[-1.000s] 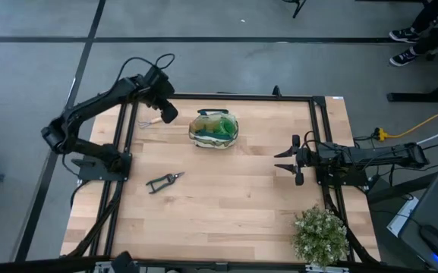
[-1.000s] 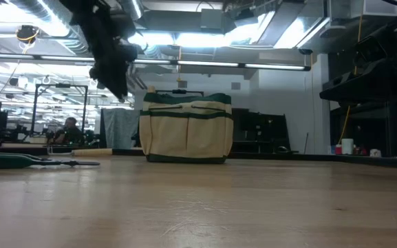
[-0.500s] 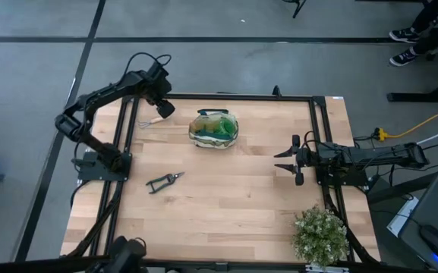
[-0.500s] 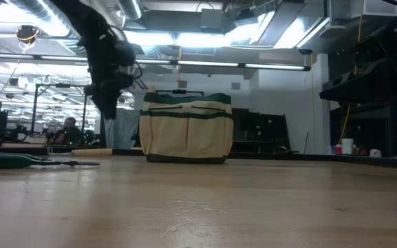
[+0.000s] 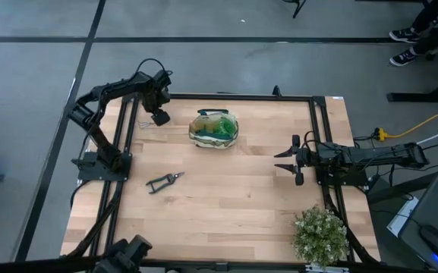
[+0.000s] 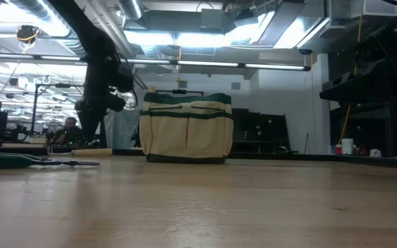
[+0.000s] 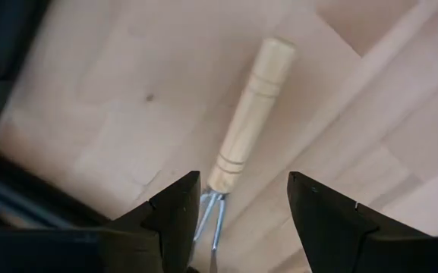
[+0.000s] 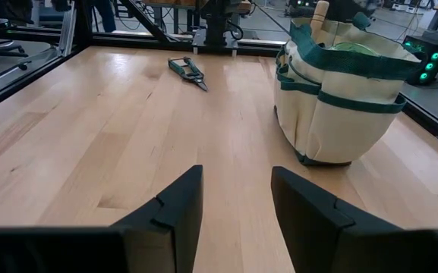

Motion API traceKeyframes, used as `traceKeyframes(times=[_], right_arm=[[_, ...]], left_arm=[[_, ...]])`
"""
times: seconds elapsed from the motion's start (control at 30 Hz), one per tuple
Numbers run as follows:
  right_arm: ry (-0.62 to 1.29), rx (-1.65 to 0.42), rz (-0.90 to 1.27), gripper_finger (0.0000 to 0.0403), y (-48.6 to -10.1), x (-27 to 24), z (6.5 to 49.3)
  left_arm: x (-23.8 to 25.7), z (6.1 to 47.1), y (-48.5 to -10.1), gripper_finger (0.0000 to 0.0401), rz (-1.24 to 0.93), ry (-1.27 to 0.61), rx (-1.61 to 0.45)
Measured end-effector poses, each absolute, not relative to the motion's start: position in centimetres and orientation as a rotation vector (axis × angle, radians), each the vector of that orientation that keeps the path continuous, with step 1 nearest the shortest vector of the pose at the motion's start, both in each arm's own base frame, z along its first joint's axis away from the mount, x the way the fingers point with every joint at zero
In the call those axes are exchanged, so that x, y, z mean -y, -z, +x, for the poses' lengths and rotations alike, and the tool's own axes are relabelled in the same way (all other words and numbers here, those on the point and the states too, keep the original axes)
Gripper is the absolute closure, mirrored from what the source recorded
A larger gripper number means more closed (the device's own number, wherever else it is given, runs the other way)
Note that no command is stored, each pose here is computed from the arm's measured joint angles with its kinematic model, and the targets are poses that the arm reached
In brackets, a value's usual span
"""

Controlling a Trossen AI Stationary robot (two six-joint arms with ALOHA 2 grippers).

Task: Pick & Place Garden tools in Gardening bag
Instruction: Put the brown hand rake into the gardening bag

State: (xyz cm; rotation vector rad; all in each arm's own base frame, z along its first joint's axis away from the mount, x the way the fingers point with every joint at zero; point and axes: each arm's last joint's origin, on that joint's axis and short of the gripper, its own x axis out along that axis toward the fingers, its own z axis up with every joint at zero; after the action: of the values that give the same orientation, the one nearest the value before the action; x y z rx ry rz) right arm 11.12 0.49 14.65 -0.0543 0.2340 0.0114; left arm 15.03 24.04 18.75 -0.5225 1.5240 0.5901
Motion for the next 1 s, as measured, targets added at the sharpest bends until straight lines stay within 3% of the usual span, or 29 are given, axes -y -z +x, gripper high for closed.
traceKeyframes(times=[0.23, 0.73, 1.0], right_arm=[[-0.012, -0.234, -0.054, 0.0243, -14.6, -0.5, 11.1], [-0.014, -0.234, -0.054, 0.0243, -14.6, -0.5, 11.1], [-0.013, -0.234, -0.054, 0.0243, -14.6, -0.5, 11.1]], left_arm=[[-24.3, 15.2, -17.5, 0.0205, -0.488, -0.486, -1.57], [-24.2, 15.2, -15.6, 0.0206, -0.412, -0.5, -1.593], [-24.1, 15.6, -15.0, 0.0239, -0.388, -0.519, -1.559]])
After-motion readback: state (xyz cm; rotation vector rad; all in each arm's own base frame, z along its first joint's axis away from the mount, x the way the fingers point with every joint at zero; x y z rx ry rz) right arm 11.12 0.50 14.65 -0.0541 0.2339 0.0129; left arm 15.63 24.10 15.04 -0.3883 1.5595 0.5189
